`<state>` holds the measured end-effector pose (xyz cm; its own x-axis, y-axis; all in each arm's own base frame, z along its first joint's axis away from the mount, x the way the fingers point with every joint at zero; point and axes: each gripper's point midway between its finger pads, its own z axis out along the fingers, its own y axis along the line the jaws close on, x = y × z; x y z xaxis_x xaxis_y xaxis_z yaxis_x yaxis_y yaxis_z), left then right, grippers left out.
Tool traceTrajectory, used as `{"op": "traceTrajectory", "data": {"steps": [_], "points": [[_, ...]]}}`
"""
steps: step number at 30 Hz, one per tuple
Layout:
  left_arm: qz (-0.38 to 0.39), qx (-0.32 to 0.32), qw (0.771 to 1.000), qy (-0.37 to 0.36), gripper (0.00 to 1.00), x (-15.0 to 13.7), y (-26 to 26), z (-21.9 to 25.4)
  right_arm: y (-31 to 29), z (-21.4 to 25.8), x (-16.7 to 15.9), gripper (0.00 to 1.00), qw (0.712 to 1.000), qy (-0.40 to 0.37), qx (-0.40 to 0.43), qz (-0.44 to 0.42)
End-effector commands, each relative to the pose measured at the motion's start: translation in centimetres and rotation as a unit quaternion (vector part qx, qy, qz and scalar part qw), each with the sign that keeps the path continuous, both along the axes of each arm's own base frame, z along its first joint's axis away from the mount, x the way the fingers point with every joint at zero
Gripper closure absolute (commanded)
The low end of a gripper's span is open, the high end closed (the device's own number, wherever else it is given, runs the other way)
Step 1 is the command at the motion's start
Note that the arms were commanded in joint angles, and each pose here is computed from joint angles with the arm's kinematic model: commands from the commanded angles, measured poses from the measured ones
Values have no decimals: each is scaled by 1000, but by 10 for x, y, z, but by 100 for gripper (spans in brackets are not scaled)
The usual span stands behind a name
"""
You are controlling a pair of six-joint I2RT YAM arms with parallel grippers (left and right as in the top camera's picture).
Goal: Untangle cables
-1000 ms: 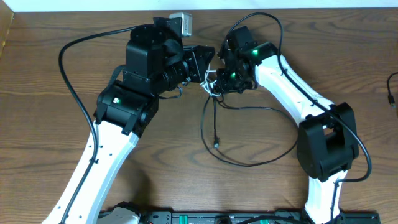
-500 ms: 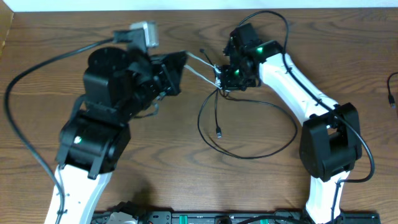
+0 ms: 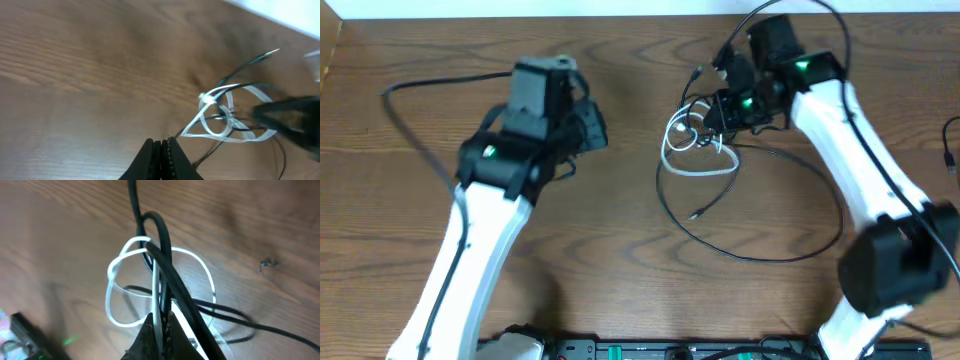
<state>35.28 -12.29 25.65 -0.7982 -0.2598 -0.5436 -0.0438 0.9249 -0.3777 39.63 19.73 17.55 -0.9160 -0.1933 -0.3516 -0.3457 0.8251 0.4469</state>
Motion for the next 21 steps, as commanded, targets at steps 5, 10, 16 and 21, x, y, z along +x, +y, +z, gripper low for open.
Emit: {"op": "traceTrajectory", "data": {"steps": [5,10,16,21], "points": [[-146,-69,986,45,74,19,-58,-41,23,25,-20,99,997,-15,43,57],[-223,-120,967,29,61,26,-87,-43,24,27,-20,99,997,-19,47,62],[-243,-128,961,17,54,38,-96,-52,33,32,-27,99,993,-20,74,89],[-255,-121,959,14,53,45,-99,-64,35,34,-30,99,992,-19,82,99]]}}
